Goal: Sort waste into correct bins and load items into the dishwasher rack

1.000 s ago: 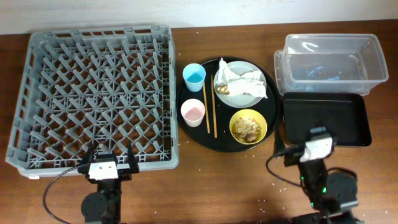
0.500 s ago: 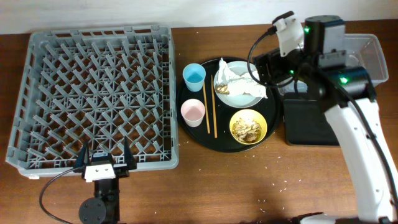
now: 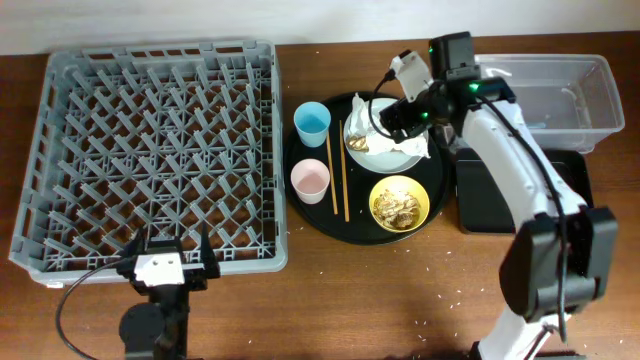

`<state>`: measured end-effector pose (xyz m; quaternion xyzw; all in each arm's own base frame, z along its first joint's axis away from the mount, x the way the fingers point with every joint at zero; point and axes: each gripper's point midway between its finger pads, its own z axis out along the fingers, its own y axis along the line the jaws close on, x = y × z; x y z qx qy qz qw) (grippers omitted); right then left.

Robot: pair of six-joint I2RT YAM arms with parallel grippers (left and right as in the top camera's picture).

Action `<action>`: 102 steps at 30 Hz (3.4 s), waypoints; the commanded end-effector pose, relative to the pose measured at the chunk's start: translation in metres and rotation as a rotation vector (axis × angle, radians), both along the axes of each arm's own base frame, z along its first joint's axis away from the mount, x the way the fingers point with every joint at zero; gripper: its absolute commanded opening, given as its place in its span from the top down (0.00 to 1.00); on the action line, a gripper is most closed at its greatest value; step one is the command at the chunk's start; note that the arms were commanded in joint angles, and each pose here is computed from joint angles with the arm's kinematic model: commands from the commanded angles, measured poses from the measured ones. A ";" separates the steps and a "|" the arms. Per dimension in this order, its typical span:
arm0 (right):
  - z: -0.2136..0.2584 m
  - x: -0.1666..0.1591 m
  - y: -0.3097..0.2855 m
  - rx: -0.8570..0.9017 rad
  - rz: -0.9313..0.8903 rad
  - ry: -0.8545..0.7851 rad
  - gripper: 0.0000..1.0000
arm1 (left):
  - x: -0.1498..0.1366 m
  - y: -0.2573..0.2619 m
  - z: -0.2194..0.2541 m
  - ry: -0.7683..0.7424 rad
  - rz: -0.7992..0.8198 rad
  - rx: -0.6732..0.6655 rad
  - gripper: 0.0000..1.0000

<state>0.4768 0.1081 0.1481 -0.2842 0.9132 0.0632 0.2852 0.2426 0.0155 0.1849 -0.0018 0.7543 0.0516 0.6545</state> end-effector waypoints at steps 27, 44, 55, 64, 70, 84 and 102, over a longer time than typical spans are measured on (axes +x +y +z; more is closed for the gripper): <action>-0.051 0.047 0.015 0.098 -0.170 0.082 0.96 | -0.018 0.000 -0.058 0.264 -0.004 0.007 0.01; -0.012 0.071 -0.237 0.208 -1.268 0.006 0.69 | -0.018 0.000 -0.058 0.264 -0.004 0.007 0.01; 0.124 0.027 -0.122 0.538 -0.657 0.105 0.02 | -0.018 0.000 -0.058 0.264 -0.004 0.007 0.00; 0.053 -0.047 0.047 0.118 -0.439 0.363 0.13 | -0.018 0.000 -0.058 0.264 -0.004 0.007 0.01; 0.010 -0.066 0.096 0.029 -0.417 0.449 0.15 | -0.018 0.000 -0.058 0.264 -0.004 0.007 0.01; -0.120 -0.139 0.062 -0.094 -0.610 0.761 0.37 | -0.018 0.000 -0.058 0.264 -0.004 0.007 0.01; -0.017 -0.118 0.027 0.024 -0.530 0.582 0.96 | -0.018 0.000 -0.058 0.264 -0.004 0.007 0.01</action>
